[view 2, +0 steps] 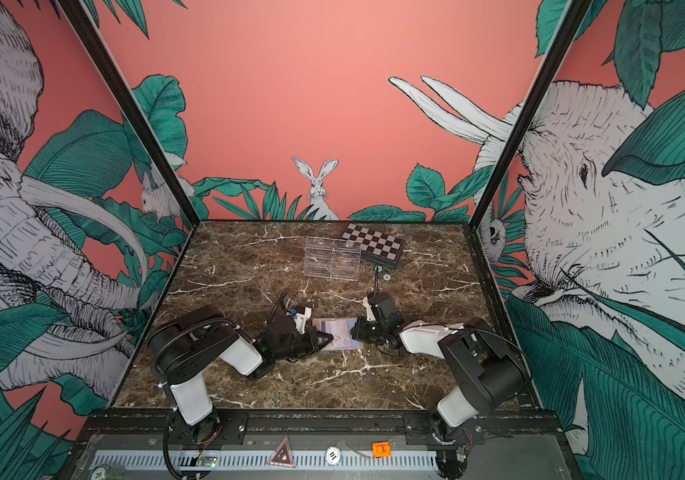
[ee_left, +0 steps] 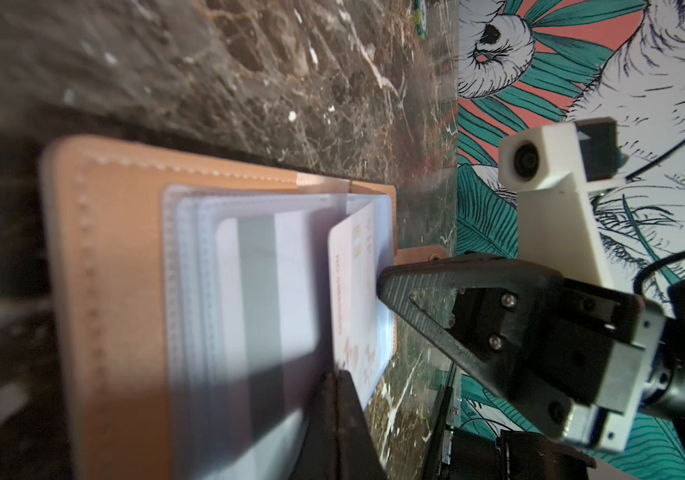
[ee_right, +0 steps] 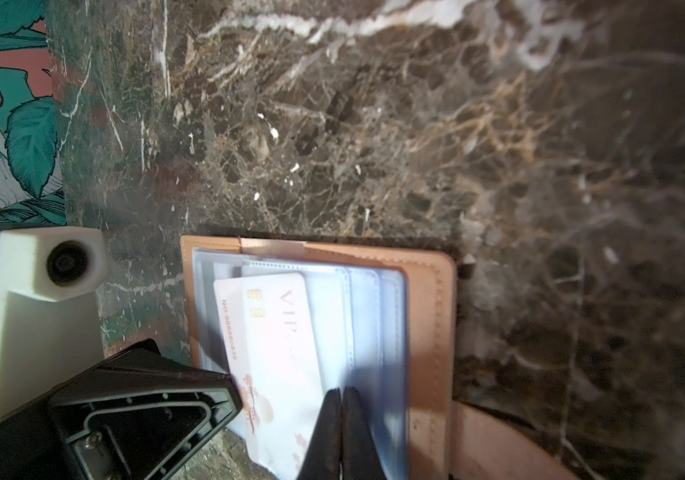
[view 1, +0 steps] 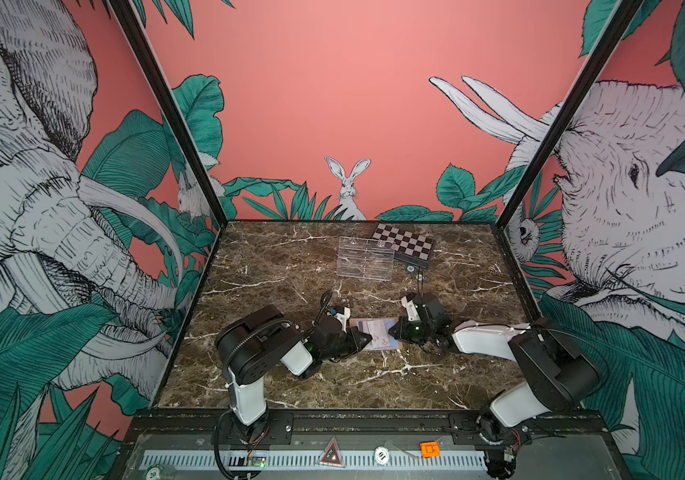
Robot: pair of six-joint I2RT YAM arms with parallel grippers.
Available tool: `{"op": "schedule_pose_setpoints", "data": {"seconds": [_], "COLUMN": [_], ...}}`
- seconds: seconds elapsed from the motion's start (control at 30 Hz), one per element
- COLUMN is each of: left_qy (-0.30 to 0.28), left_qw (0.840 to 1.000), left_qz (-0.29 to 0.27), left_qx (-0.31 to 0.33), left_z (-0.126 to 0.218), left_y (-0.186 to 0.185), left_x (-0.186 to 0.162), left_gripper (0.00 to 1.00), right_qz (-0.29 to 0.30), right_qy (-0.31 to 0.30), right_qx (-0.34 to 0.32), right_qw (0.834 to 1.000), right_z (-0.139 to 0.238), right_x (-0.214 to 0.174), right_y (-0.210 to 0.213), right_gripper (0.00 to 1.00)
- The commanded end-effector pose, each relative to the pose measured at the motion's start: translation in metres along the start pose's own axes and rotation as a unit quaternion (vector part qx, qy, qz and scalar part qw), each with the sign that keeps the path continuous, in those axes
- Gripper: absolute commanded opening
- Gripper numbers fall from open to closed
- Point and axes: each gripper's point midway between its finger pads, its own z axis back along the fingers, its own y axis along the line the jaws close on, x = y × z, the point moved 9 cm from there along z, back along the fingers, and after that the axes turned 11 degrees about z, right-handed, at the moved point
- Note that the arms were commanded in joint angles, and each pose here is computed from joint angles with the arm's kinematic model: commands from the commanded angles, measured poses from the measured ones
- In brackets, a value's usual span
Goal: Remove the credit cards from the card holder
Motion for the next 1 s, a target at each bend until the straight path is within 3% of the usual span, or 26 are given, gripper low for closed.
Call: {"op": "schedule_pose_setpoints", "data": {"seconds": [0.0,0.1,0.23,0.33,0.73,0.97], "left_qy": [-0.003,-0.012,-0.005,-0.004,0.003,0.008], "left_qw": [1.0,1.0,1.0,1.0,1.0,1.0], "left_qz": [-0.004,-0.003,-0.003,0.0,0.002,0.004], "left_qx": [0.015,0.013,0.013,0.01,0.006,0.004], "left_z": [0.006,0.008,0.004,0.002,-0.007,-0.012], "left_y": [0.004,0.004,0.002,0.002,0.003,0.005], "left_x": [-0.002,-0.001,-0.001,-0.001,0.001,0.002], "left_gripper": [0.0,0.0,0.24,0.29,0.24,0.16], "right_qz": [-0.001,0.0,0.0,0.0,0.002,0.001], "right_qy": [0.023,0.024,0.025,0.024,0.027,0.029], "right_qx": [-0.018,-0.018,-0.017,-0.017,-0.016,-0.017], "right_qw": [1.0,1.0,1.0,1.0,0.999,0.999], "right_z": [-0.004,-0.004,-0.004,-0.004,-0.004,-0.005], "right_x": [-0.008,-0.008,-0.008,-0.009,-0.011,-0.012], "right_y": [-0.005,-0.005,-0.005,-0.004,-0.004,-0.004], "right_gripper": [0.0,0.0,0.0,0.0,0.0,0.0]}}
